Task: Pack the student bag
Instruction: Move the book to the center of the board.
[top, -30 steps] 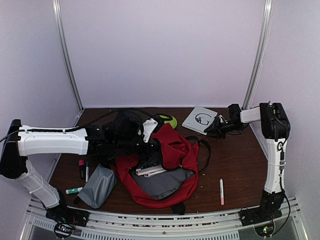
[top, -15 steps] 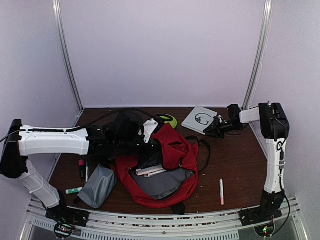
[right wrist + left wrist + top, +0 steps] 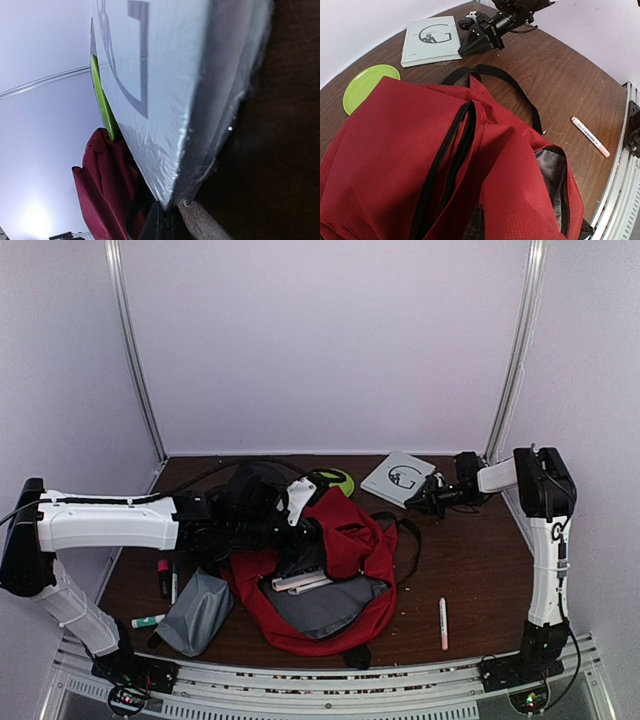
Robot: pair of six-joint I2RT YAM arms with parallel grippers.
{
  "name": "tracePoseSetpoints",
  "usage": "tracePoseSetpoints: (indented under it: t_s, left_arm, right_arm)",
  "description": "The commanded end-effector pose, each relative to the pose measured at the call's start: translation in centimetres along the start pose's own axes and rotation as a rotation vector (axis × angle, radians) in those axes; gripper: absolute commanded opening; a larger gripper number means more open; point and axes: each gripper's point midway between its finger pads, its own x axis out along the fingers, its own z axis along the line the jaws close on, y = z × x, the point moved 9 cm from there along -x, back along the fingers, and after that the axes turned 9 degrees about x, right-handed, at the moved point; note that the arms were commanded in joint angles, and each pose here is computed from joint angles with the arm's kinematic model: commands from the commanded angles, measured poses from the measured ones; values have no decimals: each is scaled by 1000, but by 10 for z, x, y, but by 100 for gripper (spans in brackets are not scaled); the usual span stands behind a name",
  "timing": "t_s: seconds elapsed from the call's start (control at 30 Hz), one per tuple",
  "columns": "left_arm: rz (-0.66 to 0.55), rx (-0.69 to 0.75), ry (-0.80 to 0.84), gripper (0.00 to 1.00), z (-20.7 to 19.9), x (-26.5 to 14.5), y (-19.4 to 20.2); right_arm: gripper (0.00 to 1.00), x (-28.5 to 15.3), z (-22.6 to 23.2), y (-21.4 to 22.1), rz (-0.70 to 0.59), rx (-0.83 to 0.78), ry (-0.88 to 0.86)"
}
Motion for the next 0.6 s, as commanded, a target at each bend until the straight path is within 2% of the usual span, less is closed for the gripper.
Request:
tracePoseSetpoints:
  t_s: [0.0,0.27,0.57]
  left_arm:
    - [-56,-1,-12,0,3,-2,-14]
    - [-65,6,-22,0,4,-7,-15]
    - [-62,14,-28,0,5,-10,-10]
  right_arm:
    - [0,5,-10,1,-14,9,0]
    - [0,-40,-9,32,-4,-50,57]
    - [0,-99,-46,92,141,-86,204]
